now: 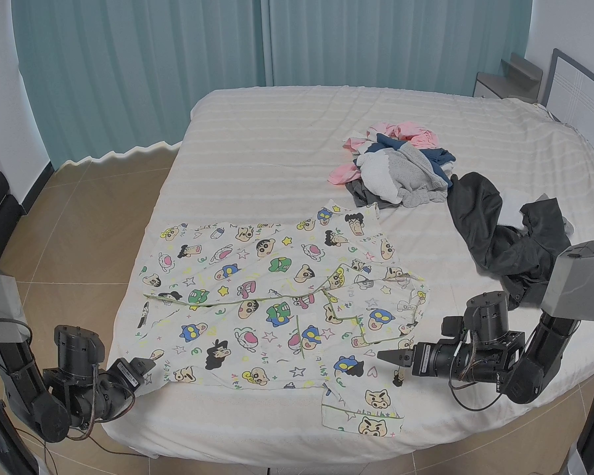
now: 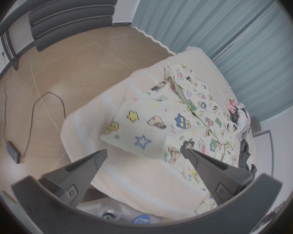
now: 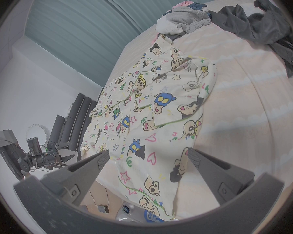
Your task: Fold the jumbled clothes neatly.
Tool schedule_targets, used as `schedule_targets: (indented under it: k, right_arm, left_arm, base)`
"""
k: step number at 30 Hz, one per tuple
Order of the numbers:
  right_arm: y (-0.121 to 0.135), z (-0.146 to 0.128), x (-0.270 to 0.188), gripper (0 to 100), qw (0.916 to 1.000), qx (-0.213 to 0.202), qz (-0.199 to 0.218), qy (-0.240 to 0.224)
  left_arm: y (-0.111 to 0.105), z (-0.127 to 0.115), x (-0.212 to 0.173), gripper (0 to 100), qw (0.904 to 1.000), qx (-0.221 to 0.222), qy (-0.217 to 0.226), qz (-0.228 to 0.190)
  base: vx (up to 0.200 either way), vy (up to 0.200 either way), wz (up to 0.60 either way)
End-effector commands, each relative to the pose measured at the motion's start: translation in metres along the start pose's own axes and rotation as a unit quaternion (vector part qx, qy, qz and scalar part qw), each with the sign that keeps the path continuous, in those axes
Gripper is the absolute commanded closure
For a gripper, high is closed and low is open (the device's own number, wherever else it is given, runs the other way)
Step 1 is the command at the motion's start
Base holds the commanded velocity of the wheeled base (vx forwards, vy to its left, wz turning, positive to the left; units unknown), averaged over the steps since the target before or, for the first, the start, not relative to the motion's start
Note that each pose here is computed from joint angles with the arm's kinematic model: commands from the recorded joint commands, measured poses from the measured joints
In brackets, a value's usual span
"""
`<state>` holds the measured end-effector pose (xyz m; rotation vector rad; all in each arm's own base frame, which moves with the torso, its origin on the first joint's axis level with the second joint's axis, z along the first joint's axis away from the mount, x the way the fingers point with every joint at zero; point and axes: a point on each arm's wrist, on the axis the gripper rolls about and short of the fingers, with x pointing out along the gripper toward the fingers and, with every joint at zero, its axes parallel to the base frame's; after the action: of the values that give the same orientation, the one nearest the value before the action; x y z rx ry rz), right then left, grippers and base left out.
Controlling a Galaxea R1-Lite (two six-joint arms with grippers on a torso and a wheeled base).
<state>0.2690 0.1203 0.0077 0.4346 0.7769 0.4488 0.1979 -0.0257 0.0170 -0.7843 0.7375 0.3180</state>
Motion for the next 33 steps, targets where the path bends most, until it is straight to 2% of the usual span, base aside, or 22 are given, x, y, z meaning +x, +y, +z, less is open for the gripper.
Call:
schedule_targets:
  k: [1, 10, 15, 18, 22, 26, 29, 33]
  right_arm:
    - [-0.003, -0.003, 0.003, 0, 1.0, 0.001, -0.004, 0.008]
    - [-0.003, -0.003, 0.004, 0, 1.0, 0.002, -0.005, 0.005]
    - [-0.004, -0.003, 0.003, 0, 1.0, 0.002, -0.006, 0.005]
    - [-0.003, -0.003, 0.003, 0, 1.0, 0.001, -0.005, 0.005]
    - [-0.003, -0.003, 0.004, 0, 1.0, 0.0, -0.005, 0.006]
    - [-0.002, -0.003, 0.004, 0, 1.0, 0.0, -0.006, 0.005]
    - [-0.002, -0.003, 0.004, 0, 0.9999, -0.001, -0.01, 0.003]
    - [-0.002, -0.003, 0.004, 0, 0.9999, 0.0, -0.01, 0.004]
  left_arm:
    - [-0.005, -0.014, 0.003, 0, 0.9995, -0.012, 0.028, -0.004]
    - [-0.014, -0.023, 0.019, 0, 0.9974, -0.044, 0.056, -0.008]
    - [-0.016, -0.032, 0.031, 0, 0.997, -0.049, 0.06, 0.008]
    - [-0.016, -0.036, 0.043, 0, 0.9978, -0.043, 0.039, 0.033]
    - [-0.02, -0.042, 0.045, 0, 0.9978, -0.046, 0.034, 0.033]
    - [-0.03, -0.036, 0.061, 0, 0.9969, -0.071, -0.014, 0.032]
    - [-0.029, -0.039, 0.068, 0, 0.996, -0.072, -0.027, 0.046]
    - [-0.029, -0.034, 0.07, 0, 0.9945, -0.082, -0.048, 0.042]
  base:
    - [0.0, 0.0, 0.0]
    - [0.0, 0.0, 0.0]
    - [0.0, 0.0, 0.0]
    - [0.0, 0.0, 0.0]
    - [0.0, 0.0, 0.0]
    - [0.0, 0.0, 0.0]
    - [0.0, 0.0, 0.0]
    - [0.0, 0.0, 0.0]
